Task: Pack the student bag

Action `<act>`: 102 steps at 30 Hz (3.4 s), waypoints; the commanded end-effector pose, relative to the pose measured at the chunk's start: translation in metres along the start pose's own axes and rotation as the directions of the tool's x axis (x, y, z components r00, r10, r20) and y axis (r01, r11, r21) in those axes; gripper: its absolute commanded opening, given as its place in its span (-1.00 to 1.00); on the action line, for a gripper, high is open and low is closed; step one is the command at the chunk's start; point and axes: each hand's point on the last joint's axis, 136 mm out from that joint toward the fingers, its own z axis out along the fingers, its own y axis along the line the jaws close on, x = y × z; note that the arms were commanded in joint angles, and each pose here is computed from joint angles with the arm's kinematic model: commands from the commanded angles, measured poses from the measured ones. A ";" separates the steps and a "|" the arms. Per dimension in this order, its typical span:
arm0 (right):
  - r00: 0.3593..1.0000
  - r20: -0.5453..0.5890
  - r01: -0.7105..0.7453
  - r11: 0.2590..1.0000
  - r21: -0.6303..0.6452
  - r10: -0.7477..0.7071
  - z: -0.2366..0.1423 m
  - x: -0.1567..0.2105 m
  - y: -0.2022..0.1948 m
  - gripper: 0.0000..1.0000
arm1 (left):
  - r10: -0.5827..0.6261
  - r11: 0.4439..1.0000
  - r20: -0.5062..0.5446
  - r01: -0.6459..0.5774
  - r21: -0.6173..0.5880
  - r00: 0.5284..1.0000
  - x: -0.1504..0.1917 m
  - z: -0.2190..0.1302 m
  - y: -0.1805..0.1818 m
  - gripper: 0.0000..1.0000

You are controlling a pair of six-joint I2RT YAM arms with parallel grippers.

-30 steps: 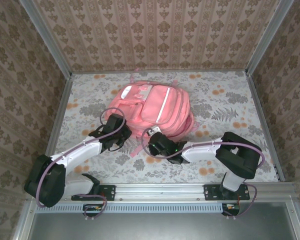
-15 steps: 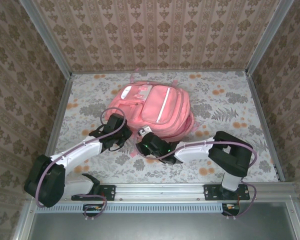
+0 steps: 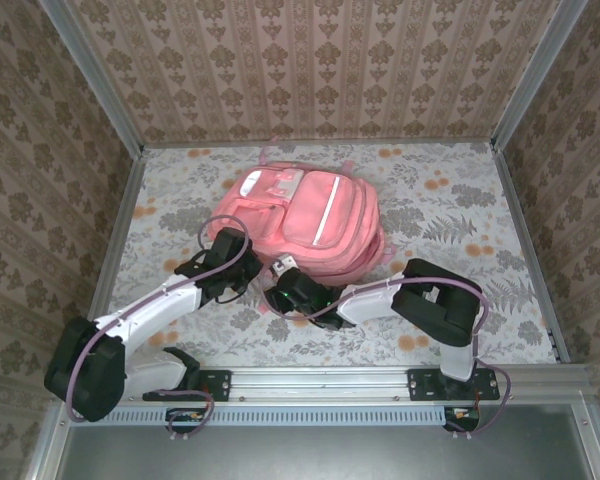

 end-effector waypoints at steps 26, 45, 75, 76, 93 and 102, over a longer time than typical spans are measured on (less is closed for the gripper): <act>0.993 0.113 -0.058 0.979 0.197 0.037 -0.053 -0.027 -0.072 -1.00 | -0.032 0.999 0.042 0.031 0.012 0.999 -0.009 -0.010 -0.004 -1.00; 0.992 0.064 -0.123 0.923 0.364 0.107 -0.115 0.019 -0.147 -1.00 | -0.053 0.998 0.094 0.055 -0.017 0.994 -0.029 -0.018 0.019 -1.00; 0.994 -0.054 -0.085 0.989 0.118 0.091 -0.133 0.024 -0.104 -1.00 | -0.002 0.999 -0.018 0.001 -0.042 1.000 0.003 -0.046 0.031 0.10; 0.994 -0.054 -0.085 0.990 0.117 0.092 -0.133 0.025 -0.104 -1.00 | -0.004 0.999 -0.025 0.003 -0.034 1.000 0.014 -0.046 0.028 0.11; 0.996 -0.040 -0.078 0.995 0.065 0.081 -0.143 0.034 -0.100 -1.00 | 0.138 0.985 -0.010 -0.137 0.107 0.990 0.096 -0.007 -0.076 0.29; 0.996 -0.052 -0.071 0.994 0.080 0.076 -0.141 0.039 -0.104 -1.00 | 0.170 0.985 0.044 -0.171 0.013 0.984 0.090 0.020 -0.067 -0.42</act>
